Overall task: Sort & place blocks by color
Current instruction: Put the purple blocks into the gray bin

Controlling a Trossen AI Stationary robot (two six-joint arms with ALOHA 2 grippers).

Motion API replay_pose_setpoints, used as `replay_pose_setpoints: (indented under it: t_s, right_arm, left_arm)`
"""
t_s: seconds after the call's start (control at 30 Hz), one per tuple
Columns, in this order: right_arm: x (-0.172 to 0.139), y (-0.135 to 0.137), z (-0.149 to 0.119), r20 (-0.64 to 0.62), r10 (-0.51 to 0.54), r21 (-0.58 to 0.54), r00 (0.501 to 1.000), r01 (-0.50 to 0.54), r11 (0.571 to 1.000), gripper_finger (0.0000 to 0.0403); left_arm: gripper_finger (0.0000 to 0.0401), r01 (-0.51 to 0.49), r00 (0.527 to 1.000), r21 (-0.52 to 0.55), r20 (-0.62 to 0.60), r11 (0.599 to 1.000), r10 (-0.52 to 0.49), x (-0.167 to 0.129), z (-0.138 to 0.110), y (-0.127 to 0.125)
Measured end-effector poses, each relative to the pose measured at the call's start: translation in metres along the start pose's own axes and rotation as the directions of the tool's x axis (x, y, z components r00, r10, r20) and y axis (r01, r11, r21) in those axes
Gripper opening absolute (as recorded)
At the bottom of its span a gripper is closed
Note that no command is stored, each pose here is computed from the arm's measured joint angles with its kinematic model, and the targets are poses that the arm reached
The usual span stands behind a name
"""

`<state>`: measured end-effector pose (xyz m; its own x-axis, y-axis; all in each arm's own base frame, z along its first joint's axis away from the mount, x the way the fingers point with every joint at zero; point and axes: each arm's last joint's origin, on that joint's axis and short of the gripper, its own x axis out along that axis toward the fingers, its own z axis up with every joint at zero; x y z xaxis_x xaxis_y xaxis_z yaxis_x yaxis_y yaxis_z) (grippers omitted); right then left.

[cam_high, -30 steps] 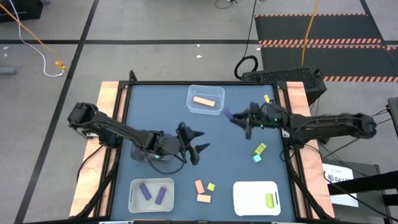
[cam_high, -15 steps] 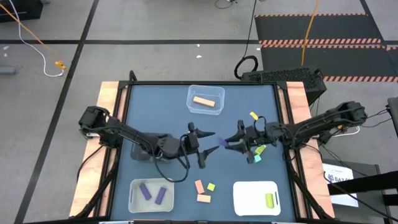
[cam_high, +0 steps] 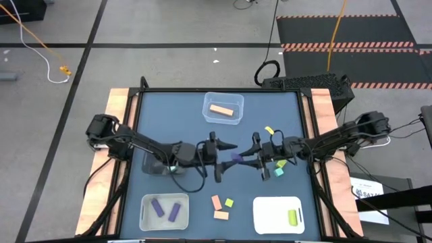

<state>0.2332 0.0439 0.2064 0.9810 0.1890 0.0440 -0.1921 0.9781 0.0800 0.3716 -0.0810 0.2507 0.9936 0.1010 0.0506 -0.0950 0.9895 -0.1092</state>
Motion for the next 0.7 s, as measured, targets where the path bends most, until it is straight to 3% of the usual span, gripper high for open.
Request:
replay_pose_setpoints:
  t_s: [0.1,0.2,0.4,0.7]
  right_arm:
    - [0.0042,-0.0002,0.0000,-0.003,-0.003,-0.016,1.000,0.003,1.000,0.0085]
    - [0.0060,-0.0003,-0.0006,-0.007,-0.005,-0.020,1.000,0.004,1.000,0.0085]
    - [0.0055,-0.0005,0.0005,-0.004,-0.011,-0.012,1.000,0.011,1.000,0.0087]
    - [0.0045,-0.0014,0.0012,-0.016,-0.049,0.010,0.999,0.049,0.999,0.0170]
  left_arm:
    - [0.0266,-0.014,1.000,-0.049,-0.001,0.999,0.014,0.0020,0.0003,0.0063]
    - [0.0238,-0.017,1.000,-0.074,-0.015,0.997,0.016,0.0025,-0.0010,0.0080]
    - [0.0106,-0.019,1.000,-0.083,-0.016,0.996,0.018,0.0016,-0.0012,0.0054]
    - [0.0106,-0.017,1.000,-0.152,0.008,0.988,0.019,0.0017,0.0015,0.0061]
